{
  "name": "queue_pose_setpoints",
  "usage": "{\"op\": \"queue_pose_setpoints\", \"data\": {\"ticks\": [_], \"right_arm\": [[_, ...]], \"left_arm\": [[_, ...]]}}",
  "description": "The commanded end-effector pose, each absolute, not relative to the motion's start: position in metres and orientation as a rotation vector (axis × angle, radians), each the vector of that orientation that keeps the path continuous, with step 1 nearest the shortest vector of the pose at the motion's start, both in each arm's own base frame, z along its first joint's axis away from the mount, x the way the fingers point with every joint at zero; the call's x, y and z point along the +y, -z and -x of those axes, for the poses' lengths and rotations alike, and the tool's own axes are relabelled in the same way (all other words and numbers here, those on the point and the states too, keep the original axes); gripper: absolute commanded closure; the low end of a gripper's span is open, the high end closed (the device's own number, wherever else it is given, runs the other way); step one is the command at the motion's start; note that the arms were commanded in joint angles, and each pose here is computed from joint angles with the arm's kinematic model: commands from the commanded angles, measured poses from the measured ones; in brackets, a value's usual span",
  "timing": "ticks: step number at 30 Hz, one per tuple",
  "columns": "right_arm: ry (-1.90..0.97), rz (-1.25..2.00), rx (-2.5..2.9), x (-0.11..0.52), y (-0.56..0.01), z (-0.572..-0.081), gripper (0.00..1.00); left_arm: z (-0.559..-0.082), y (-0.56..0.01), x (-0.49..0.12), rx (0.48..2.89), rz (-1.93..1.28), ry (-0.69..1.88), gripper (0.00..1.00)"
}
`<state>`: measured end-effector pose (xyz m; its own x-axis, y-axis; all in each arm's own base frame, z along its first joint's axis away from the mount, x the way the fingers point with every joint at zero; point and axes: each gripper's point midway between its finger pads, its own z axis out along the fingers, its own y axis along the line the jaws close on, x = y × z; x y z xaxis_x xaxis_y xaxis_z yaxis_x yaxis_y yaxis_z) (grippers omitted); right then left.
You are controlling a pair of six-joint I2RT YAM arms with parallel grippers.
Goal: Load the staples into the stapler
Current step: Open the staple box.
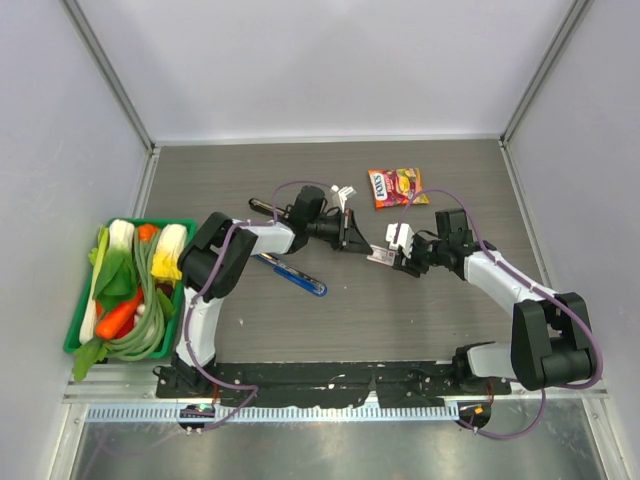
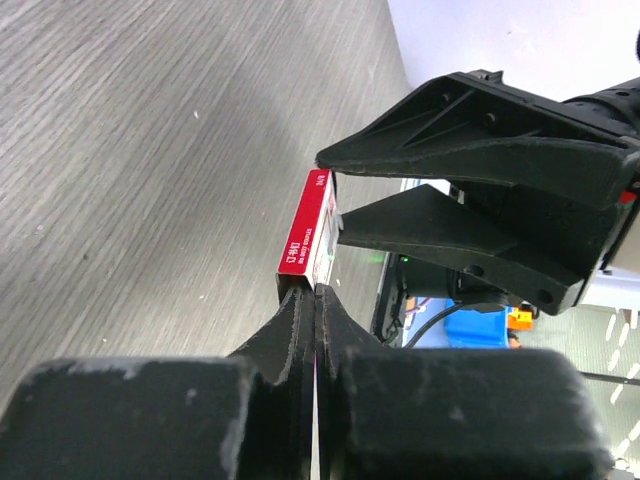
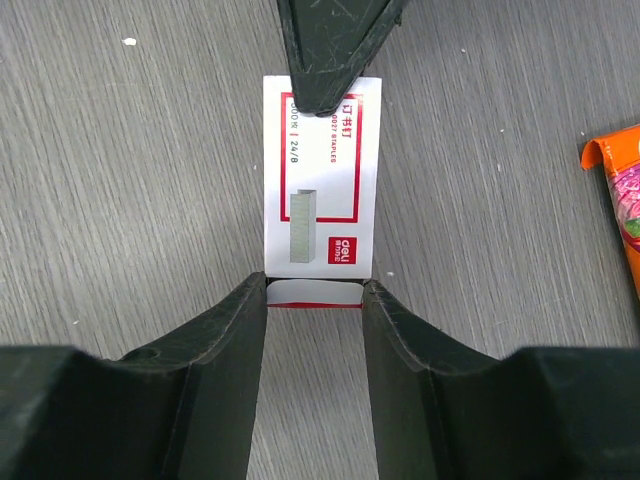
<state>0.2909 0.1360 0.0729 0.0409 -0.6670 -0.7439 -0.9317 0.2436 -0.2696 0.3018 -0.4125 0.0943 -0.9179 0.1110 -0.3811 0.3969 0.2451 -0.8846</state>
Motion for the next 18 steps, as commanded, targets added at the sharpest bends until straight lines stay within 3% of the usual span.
{"op": "queue_pose_setpoints", "data": {"ticks": [1,18], "right_arm": [[-0.393,1.494,1.614,0.144,-0.089,-0.297,0.55],[-0.332,1.506,1.610,0.138,-0.083,-0.300,0.57]], "left_arm": [[-0.301,-0.100,-0.419,2.256,-0.537,1.699,1.00],[-0.315,-0.116,-0.397,2.175,-0.430,1.656,1.00]]}}
